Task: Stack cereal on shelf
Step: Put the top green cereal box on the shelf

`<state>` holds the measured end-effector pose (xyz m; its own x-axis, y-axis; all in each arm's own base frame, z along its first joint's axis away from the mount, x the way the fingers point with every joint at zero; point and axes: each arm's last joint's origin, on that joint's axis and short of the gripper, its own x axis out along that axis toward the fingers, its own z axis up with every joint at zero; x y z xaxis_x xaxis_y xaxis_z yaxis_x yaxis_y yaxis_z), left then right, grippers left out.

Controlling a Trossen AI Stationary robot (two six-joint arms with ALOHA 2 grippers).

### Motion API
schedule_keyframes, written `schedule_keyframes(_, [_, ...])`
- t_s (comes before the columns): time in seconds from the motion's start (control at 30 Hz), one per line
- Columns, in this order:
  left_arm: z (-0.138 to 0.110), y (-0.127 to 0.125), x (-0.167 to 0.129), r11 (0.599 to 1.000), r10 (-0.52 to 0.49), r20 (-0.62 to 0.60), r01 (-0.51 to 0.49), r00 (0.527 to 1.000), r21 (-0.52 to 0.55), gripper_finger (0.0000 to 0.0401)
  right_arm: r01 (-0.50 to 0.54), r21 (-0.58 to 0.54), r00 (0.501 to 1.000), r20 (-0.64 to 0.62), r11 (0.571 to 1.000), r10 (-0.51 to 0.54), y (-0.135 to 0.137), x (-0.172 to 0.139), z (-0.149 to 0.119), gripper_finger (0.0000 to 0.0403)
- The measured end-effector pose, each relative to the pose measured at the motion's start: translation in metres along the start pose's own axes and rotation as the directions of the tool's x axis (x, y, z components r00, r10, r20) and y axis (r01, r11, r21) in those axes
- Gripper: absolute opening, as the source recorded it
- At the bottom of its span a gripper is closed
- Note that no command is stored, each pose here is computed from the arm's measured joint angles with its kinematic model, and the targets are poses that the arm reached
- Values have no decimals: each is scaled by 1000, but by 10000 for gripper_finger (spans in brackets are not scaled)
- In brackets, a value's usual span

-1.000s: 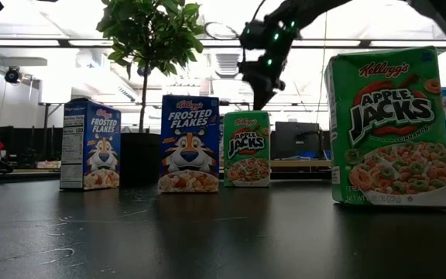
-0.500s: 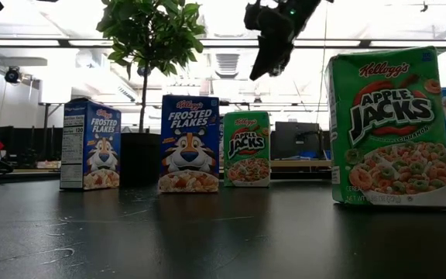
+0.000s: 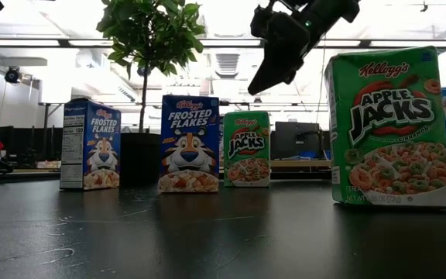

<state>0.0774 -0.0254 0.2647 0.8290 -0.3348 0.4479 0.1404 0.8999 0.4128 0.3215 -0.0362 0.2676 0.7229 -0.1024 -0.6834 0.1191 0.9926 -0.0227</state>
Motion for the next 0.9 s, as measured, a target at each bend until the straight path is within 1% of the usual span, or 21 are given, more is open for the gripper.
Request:
schedule_keyframes(0.17, [0, 0, 0, 1000, 0, 0, 0, 1000, 15, 0, 2, 11, 1000, -2, 1000, -2, 1, 1, -1, 171])
schedule_keyframes(0.3, [0, 0, 0, 1000, 0, 0, 0, 1000, 19, 0, 4, 16, 999, -54, 1000, -4, 1, 11, -11, 237])
schedule_keyframes(0.4, [0, 0, 0, 1000, 0, 0, 0, 1000, 19, 0, 5, 15, 996, -91, 1000, -3, 1, 21, -18, 274])
schedule_keyframes(0.47, [0, 0, 0, 1000, 0, 0, 0, 1000, 19, 0, 4, 14, 994, -113, 1000, -3, 1, 28, -21, 289])
schedule_keyframes(0.57, [0, 0, 0, 1000, 0, 0, 0, 1000, 19, 0, 4, 9, 990, -143, 1000, -3, 1, 37, -25, 295])
schedule_keyframes(0.63, [0, 0, 0, 1000, 0, 0, 0, 1000, 24, 0, 4, 7, 989, -148, 1000, -3, 1, 40, -25, 287])
schedule_keyframes(0.9, [0, 0, 0, 1000, 0, -1, 0, 1000, 26, 0, 4, 5, 989, -150, 1000, -3, 1, 41, -24, 210])
